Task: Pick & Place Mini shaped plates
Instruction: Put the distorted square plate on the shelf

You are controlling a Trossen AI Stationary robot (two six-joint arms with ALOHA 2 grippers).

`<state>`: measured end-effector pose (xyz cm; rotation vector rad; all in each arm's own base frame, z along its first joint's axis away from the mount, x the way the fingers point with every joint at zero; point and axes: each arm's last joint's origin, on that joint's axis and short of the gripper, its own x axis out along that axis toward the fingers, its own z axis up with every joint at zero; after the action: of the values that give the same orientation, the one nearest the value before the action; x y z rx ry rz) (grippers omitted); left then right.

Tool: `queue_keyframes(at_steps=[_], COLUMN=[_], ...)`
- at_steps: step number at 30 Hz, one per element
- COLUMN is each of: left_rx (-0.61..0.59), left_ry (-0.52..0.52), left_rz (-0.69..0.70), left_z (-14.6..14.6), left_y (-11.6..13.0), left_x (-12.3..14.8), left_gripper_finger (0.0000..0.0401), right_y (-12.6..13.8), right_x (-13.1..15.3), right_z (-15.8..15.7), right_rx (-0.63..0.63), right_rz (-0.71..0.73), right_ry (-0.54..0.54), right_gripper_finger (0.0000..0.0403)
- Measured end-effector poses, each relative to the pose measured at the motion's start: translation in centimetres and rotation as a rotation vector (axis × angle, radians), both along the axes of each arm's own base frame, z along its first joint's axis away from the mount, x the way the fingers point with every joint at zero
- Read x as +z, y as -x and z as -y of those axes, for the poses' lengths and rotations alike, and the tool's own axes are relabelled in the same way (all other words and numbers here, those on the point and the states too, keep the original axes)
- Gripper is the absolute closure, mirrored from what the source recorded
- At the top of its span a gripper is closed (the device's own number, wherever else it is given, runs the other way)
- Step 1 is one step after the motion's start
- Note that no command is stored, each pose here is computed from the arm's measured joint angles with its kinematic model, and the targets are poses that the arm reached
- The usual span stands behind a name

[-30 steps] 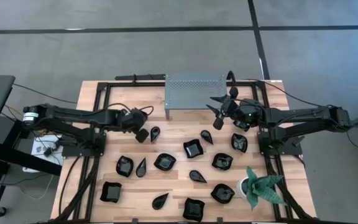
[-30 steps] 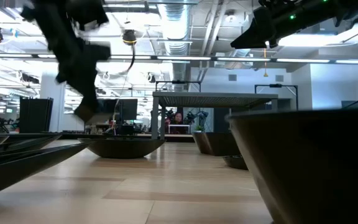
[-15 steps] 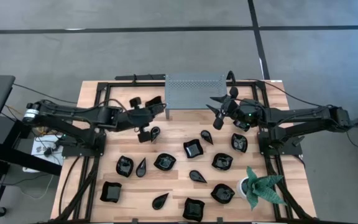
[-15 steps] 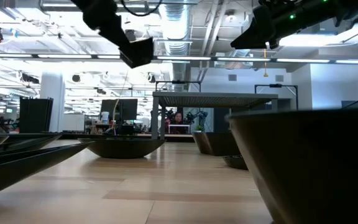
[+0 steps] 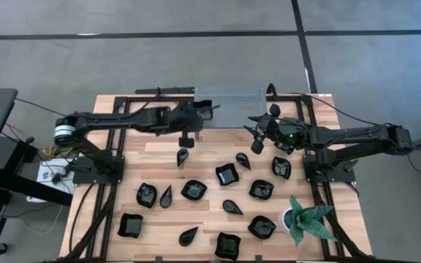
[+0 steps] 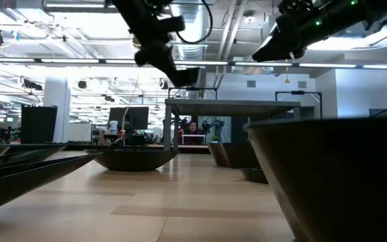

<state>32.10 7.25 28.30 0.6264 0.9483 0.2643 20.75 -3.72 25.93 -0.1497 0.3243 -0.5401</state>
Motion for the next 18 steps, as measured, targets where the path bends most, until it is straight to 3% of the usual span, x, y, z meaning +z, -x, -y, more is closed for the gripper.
queue_keyframes(at_steps=[4,9,18], left_rx=[-0.030,0.002,-0.011], left_ry=[0.052,0.035,0.042], left_rz=[-0.041,-0.066,-0.040], left_z=[-2.7,-5.0,-5.0], left_y=[-0.6,-0.6,-0.6], left_x=[-1.5,-2.5,-2.2], left_gripper_finger=[0.0394,0.0392,0.0389], right_y=[0.0,0.1,0.1], right_x=[-0.1,-0.2,-0.2], right_z=[0.0,0.0,0.0], right_rx=[-0.001,-0.001,0.007], right_rz=[-0.006,-0.020,-0.040], right_ry=[-0.002,-0.003,0.018], right_gripper_finger=[0.0237,0.0238,0.0239])
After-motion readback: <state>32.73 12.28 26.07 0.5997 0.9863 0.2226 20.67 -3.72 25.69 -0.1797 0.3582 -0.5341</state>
